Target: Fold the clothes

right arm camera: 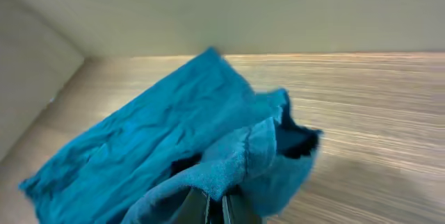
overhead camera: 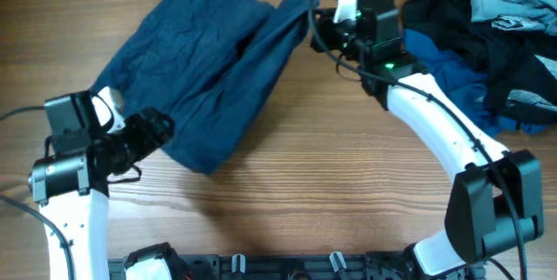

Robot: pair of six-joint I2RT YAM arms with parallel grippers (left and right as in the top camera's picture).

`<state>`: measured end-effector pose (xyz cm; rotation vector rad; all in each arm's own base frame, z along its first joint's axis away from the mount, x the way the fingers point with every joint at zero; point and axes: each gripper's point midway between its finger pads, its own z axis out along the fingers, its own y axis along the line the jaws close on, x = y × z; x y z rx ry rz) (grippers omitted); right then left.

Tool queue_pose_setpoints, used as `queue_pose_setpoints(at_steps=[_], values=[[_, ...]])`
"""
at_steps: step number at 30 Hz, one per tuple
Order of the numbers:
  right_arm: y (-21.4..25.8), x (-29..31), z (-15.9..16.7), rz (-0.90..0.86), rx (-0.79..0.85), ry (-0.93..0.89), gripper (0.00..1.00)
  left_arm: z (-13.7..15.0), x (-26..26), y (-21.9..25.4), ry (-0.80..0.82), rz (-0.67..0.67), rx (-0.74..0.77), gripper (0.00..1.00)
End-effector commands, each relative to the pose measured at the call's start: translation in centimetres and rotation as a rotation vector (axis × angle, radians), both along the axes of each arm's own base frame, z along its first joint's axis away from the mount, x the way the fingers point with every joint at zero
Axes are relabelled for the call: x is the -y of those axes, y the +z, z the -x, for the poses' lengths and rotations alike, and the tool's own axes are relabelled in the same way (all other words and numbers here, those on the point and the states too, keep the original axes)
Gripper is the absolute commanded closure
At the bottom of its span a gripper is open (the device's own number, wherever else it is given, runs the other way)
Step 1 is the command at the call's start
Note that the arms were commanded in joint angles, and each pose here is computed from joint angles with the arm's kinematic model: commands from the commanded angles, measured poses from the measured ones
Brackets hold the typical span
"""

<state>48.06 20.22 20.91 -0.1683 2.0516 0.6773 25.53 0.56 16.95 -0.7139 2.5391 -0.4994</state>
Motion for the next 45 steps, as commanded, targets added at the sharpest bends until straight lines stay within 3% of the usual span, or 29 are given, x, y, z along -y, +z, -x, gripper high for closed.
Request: queue_pose_setpoints(at_steps=[1,2,3,4,6,7,10,16,18,21,23,28,31,35,39,45], values=[[-0.2,3.0,-1.1,-0.031,-0.041,-0.036,0.96,-1.5,2.2,-0.1,-0.087,0.024,0.014,0.12],[-0.4,3.4,-0.9,-0.051,-0.068,-0.013,0.83,-2.0,2.7,-0.4,-0.107,0.024,0.013,0.12],[-0.6,3.6,-0.5,-0.064,-0.102,0.007,0.50,-2.4,3.0,-0.6,-0.114,0.028,0.011,0.13],[-0.8,3.8,-0.2,-0.067,-0.128,0.012,0.30,-2.7,3.1,-0.8,-0.118,0.030,0.012,0.12],[-1.3,4.3,0.7,-0.054,-0.214,0.005,0.07,-3.1,3.2,-1.1,-0.110,0.038,0.003,0.12],[-1.3,4.4,1.4,-0.044,-0.271,0.003,0.02,-3.1,3.2,-1.2,-0.111,0.039,-0.004,0.13],[-1.0,4.4,3.9,-0.037,-0.396,0.016,0.01,-2.4,3.3,-1.7,-0.110,0.046,-0.041,0.13],[-3.5,3.6,10.8,-0.049,-0.713,0.092,0.01,0.4,4.6,-2.8,-0.145,0.066,-0.164,0.27],[-4.5,3.5,12.3,-0.011,-0.767,0.098,0.01,0.8,5.8,-2.8,-0.180,0.069,-0.175,0.35],[-5.7,3.2,13.5,0.048,-0.805,0.095,0.01,1.6,8.4,-2.9,-0.242,0.078,-0.202,0.69],[-5.8,2.9,13.8,0.059,-0.810,0.102,0.00,2.3,9.6,-3.8,-0.257,0.058,-0.245,0.84],[-5.8,2.9,13.7,0.059,-0.803,0.102,0.01,4.4,10.6,-7.9,-0.218,-0.003,-0.408,0.94],[-5.7,2.9,13.4,0.061,-0.789,0.098,0.00,4.5,10.2,-9.4,-0.158,-0.051,-0.475,0.92],[-5.6,2.8,12.8,0.061,-0.762,0.097,0.01,5.2,10.4,-11.4,-0.142,-0.079,-0.570,0.64],[-5.6,3.2,12.3,0.080,-0.741,0.079,0.00,5.7,9.1,-13.7,0.008,-0.133,-0.641,0.62],[-5.7,3.6,11.8,0.104,-0.710,0.076,0.00,5.5,8.0,-15.8,0.118,-0.164,-0.603,0.59]])
